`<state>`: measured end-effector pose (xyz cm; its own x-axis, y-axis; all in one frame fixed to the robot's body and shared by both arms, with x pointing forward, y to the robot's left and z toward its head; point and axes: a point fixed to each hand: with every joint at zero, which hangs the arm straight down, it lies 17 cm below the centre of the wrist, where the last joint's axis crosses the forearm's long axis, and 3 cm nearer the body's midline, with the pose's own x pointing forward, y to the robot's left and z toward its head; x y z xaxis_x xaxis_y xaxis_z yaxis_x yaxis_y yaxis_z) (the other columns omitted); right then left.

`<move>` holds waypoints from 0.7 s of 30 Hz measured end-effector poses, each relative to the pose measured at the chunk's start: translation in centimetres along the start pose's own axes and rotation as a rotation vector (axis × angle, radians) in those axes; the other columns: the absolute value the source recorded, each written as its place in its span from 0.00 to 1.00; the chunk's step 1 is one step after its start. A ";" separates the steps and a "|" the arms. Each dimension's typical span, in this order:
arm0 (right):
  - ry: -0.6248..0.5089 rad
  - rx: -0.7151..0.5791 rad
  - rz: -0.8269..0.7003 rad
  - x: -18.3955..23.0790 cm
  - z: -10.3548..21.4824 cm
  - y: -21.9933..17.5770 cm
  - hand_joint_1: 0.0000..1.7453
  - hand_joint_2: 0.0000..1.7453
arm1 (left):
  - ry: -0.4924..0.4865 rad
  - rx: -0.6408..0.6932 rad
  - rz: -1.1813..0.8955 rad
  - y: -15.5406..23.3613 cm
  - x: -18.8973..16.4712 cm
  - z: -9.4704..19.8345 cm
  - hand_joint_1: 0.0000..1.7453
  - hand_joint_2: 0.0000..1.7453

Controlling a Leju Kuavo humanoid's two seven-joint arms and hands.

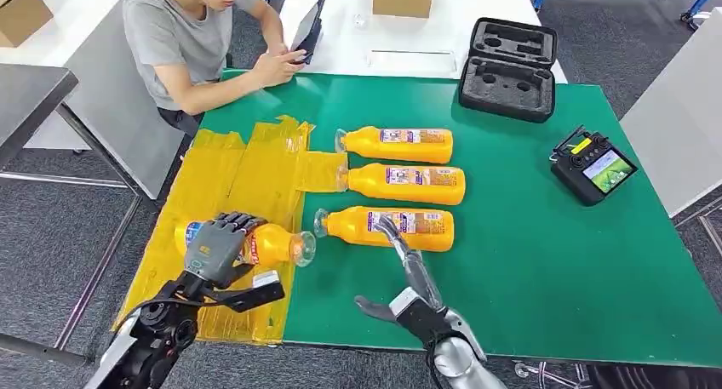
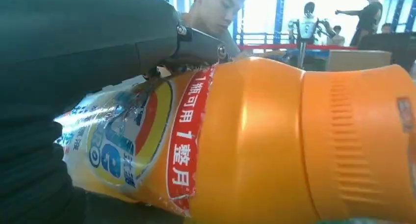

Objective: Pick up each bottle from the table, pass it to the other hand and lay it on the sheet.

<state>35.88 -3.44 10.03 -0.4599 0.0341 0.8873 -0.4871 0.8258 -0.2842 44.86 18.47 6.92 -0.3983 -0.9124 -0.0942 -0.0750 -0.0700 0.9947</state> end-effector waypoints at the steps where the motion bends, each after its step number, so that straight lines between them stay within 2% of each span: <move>1: 0.000 0.000 0.000 0.0 0.0 0.0 0.00 1.00 | -0.002 -0.008 -0.001 -0.2 -0.1 0.1 0.98 1.00; 15: -0.011 0.021 -0.024 0.4 -0.3 0.7 0.00 1.00 | -0.113 -0.116 0.048 -2.9 2.3 1.2 0.94 1.00; 21: -0.013 0.022 -0.032 0.6 -0.4 0.9 0.00 1.00 | -0.165 -0.203 0.111 -5.1 3.3 1.1 0.98 1.00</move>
<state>35.49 -2.46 10.42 -0.4531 0.0008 0.8915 -0.5179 0.8137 -0.2639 42.90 16.22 1.47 -0.5384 -0.8423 0.0272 0.1558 -0.0677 0.9855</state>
